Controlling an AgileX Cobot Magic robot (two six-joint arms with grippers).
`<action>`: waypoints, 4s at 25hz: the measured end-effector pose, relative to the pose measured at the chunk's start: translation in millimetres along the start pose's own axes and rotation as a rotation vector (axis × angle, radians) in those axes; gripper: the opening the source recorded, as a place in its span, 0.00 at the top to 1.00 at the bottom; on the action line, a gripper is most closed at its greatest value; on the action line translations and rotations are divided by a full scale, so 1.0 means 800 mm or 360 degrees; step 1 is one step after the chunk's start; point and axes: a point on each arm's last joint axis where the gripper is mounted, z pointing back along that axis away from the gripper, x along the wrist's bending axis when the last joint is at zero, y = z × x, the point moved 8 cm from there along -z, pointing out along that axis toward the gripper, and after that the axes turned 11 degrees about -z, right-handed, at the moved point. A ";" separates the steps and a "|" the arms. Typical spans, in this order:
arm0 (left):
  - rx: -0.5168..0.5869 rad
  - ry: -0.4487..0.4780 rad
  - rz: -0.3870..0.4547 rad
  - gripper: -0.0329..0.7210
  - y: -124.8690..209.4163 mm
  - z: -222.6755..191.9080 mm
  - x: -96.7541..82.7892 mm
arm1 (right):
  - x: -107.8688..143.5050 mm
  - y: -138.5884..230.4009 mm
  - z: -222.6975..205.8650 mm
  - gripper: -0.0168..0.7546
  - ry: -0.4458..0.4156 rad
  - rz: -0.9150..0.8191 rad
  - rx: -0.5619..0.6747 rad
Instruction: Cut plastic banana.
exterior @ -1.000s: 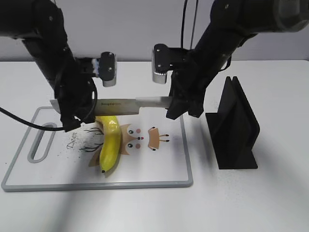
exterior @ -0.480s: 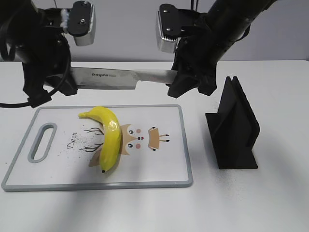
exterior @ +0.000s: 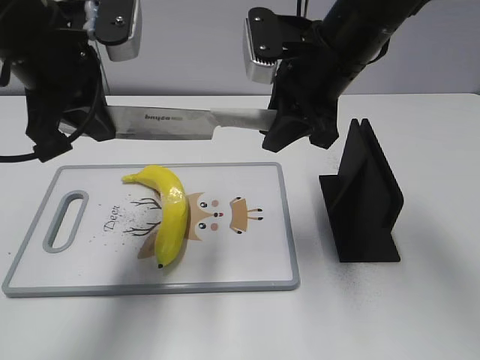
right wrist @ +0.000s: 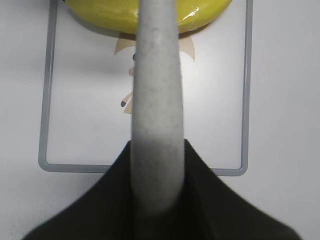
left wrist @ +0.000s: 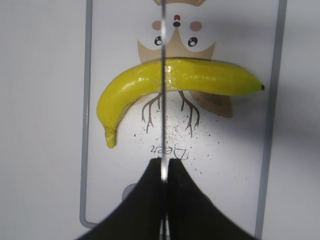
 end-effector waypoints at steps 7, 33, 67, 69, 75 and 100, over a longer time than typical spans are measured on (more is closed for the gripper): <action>-0.0019 0.0011 0.0010 0.82 -0.002 0.000 -0.002 | 0.000 0.001 0.000 0.77 0.0002 0.0005 0.0005; 0.0460 -0.0245 0.2016 0.15 0.168 0.053 -0.012 | -0.003 0.001 0.067 0.77 0.0158 -0.0907 0.0149; -0.0137 -0.1175 0.2034 0.17 0.115 0.161 -0.284 | 0.094 0.117 0.150 0.77 0.0721 -0.2327 -0.0206; -0.0189 -0.1250 0.2007 0.17 0.114 0.156 -0.301 | 0.093 0.117 0.150 0.77 0.0721 -0.2331 -0.0204; -0.0322 -0.1443 0.1932 0.17 0.114 0.137 -0.337 | 0.087 0.118 0.137 0.77 0.0719 -0.2344 -0.0175; -0.0354 -0.1488 0.1916 0.17 0.112 0.140 -0.339 | 0.077 0.152 0.066 0.77 0.0712 -0.2432 0.0223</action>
